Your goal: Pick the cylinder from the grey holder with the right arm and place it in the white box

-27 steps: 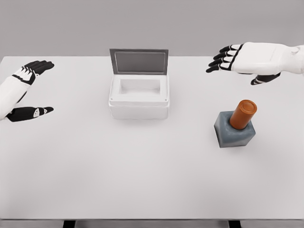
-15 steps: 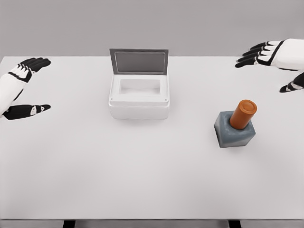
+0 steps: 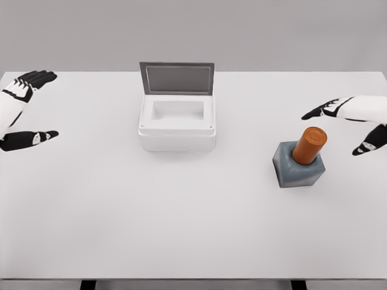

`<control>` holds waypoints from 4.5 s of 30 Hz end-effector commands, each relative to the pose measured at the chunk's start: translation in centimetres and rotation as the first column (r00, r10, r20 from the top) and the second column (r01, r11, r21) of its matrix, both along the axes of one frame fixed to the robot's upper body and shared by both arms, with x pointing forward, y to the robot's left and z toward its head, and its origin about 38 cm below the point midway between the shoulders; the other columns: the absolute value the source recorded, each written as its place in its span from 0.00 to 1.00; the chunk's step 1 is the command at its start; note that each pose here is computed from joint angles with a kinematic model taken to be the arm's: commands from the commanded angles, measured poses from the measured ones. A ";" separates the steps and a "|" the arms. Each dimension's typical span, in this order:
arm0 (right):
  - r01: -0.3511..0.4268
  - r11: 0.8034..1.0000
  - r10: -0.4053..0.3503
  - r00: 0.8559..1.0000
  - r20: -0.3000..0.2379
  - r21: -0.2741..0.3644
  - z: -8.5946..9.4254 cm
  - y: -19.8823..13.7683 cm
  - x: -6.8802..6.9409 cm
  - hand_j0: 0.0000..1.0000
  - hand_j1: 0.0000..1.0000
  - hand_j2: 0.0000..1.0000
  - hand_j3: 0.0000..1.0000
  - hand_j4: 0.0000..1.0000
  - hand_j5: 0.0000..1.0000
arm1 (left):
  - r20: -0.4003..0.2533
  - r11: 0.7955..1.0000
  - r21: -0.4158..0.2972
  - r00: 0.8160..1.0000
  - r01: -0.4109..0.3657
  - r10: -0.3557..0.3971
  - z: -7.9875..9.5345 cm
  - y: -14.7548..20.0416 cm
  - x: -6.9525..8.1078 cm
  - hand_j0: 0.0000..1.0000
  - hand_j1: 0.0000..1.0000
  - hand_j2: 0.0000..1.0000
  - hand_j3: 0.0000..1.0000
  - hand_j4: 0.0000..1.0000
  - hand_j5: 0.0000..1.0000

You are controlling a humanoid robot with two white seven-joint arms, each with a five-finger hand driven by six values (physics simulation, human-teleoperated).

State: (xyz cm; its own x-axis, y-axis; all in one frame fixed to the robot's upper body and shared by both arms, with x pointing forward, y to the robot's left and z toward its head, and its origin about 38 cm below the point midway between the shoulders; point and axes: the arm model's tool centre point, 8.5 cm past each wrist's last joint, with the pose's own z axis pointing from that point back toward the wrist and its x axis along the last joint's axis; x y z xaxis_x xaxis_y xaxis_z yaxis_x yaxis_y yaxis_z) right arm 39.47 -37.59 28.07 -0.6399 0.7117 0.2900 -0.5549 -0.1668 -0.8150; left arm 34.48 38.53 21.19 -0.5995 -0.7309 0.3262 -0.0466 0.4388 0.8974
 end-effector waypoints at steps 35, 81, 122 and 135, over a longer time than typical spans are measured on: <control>-0.058 0.998 0.058 0.998 -0.034 0.006 -2.3 2.7 0.4 0.53 0.53 0.53 0.53 0.53 0.53 | 0.004 1.000 0.000 1.000 -0.009 0.009 0.0 0.2 0.0 1.00 1.00 1.00 1.00 1.00 1.00; -0.324 0.940 0.293 0.927 0.233 0.108 0.9 21.7 10.4 0.27 0.27 0.27 0.27 0.27 0.27 | 0.008 1.000 0.000 1.000 -0.010 0.010 0.2 0.2 0.0 1.00 1.00 1.00 1.00 1.00 1.00; -0.306 0.949 0.284 0.934 0.216 0.079 0.0 22.9 11.7 0.27 0.27 0.27 0.27 0.27 0.27 | 0.006 1.000 0.002 1.000 -0.011 0.011 0.1 0.3 0.0 1.00 1.00 1.00 1.00 1.00 1.00; -0.296 0.952 0.274 0.938 0.213 0.078 0.0 22.7 12.0 0.27 0.27 0.27 0.27 0.27 0.27 | -0.039 0.999 -0.042 0.999 0.013 -0.014 -0.3 0.6 0.1 1.00 1.00 1.00 1.00 1.00 1.00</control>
